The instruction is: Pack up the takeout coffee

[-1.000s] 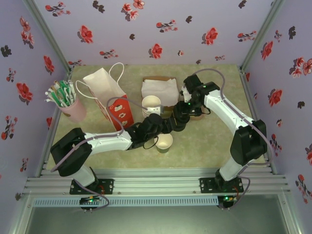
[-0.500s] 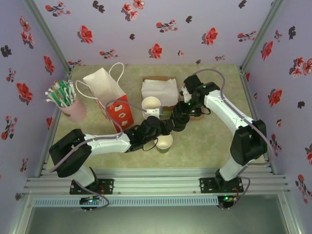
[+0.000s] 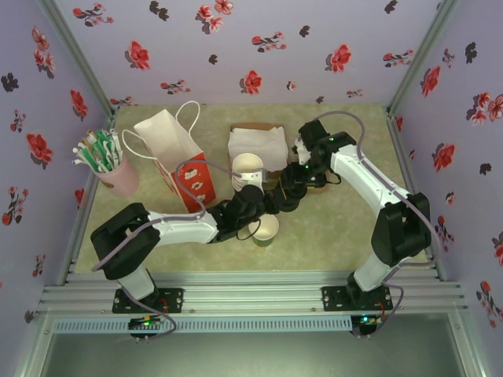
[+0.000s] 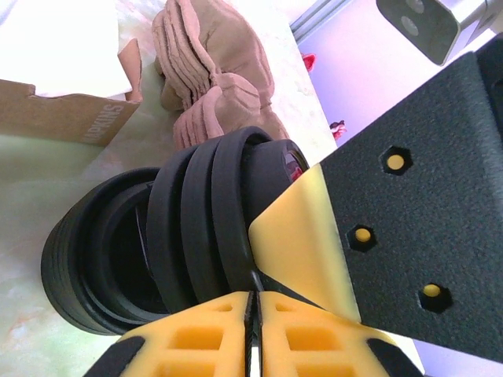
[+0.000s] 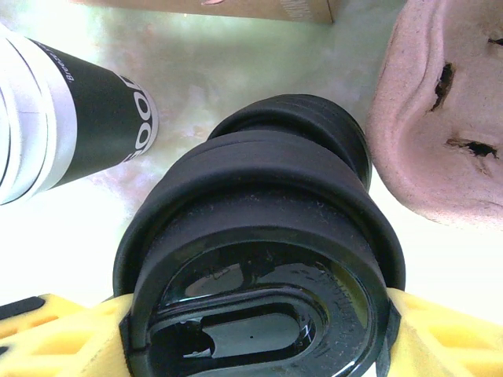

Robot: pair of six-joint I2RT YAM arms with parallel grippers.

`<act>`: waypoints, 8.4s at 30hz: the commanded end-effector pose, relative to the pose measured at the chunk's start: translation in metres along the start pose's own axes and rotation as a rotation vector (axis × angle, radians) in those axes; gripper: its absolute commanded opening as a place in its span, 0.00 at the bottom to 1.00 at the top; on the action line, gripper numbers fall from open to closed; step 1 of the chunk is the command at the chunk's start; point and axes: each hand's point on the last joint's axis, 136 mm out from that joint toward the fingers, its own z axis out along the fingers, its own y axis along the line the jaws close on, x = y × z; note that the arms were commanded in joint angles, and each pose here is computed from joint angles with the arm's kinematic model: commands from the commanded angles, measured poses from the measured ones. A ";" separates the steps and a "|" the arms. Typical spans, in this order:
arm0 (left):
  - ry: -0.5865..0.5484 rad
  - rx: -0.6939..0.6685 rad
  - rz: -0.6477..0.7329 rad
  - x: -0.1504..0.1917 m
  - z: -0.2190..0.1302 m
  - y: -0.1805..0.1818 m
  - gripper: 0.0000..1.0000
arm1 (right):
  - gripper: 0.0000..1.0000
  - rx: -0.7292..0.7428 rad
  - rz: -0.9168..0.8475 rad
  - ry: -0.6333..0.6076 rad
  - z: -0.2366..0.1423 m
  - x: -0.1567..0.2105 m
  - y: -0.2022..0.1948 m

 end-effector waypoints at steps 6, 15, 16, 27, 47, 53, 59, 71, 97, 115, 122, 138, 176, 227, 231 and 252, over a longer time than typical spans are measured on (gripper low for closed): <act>0.115 -0.195 -0.046 0.041 0.002 0.070 0.11 | 0.65 -0.031 0.015 0.009 0.001 0.000 0.002; 0.114 -0.200 -0.048 0.039 -0.006 0.070 0.11 | 0.65 -0.037 0.015 0.012 0.002 -0.001 0.003; 0.112 -0.201 -0.048 0.038 -0.007 0.069 0.11 | 0.65 -0.035 0.016 0.014 0.003 0.000 0.003; 0.118 -0.236 -0.046 0.039 -0.010 0.077 0.11 | 0.65 -0.039 0.019 0.011 0.001 -0.001 0.004; 0.150 -0.308 -0.056 0.045 -0.006 0.093 0.11 | 0.64 -0.060 0.018 0.000 -0.004 -0.005 0.010; 0.161 -0.341 -0.064 0.047 -0.006 0.101 0.11 | 0.64 -0.056 0.020 0.002 -0.003 -0.006 0.008; 0.161 -0.360 -0.077 0.047 -0.008 0.107 0.10 | 0.64 -0.056 0.023 -0.002 -0.007 -0.007 0.007; 0.160 -0.381 -0.077 0.045 -0.009 0.110 0.10 | 0.64 -0.067 0.035 -0.009 -0.007 -0.011 0.005; 0.178 -0.423 -0.091 0.051 -0.009 0.123 0.09 | 0.62 -0.127 0.046 -0.013 -0.011 -0.020 0.015; 0.193 -0.431 -0.101 0.056 -0.003 0.126 0.09 | 0.62 -0.067 0.062 0.008 0.001 -0.016 -0.001; 0.193 -0.421 -0.103 0.056 -0.002 0.123 0.09 | 0.62 -0.062 0.063 -0.005 -0.004 -0.017 -0.001; 0.158 -0.250 -0.043 0.022 -0.017 0.043 0.29 | 0.62 0.062 0.070 -0.126 -0.050 0.000 -0.019; -0.007 -0.163 0.097 -0.044 -0.204 0.030 0.99 | 0.63 0.023 -0.272 -0.057 -0.069 0.099 0.068; 0.211 -0.224 -0.051 0.068 -0.140 0.124 0.71 | 0.64 0.214 -0.479 0.198 0.018 0.119 0.105; 0.226 -0.212 -0.054 0.072 -0.131 0.121 0.69 | 0.64 0.213 -0.482 0.204 0.021 0.120 0.106; 0.263 -0.207 -0.038 0.084 -0.106 0.120 0.66 | 0.64 0.220 -0.485 0.239 0.035 0.122 0.108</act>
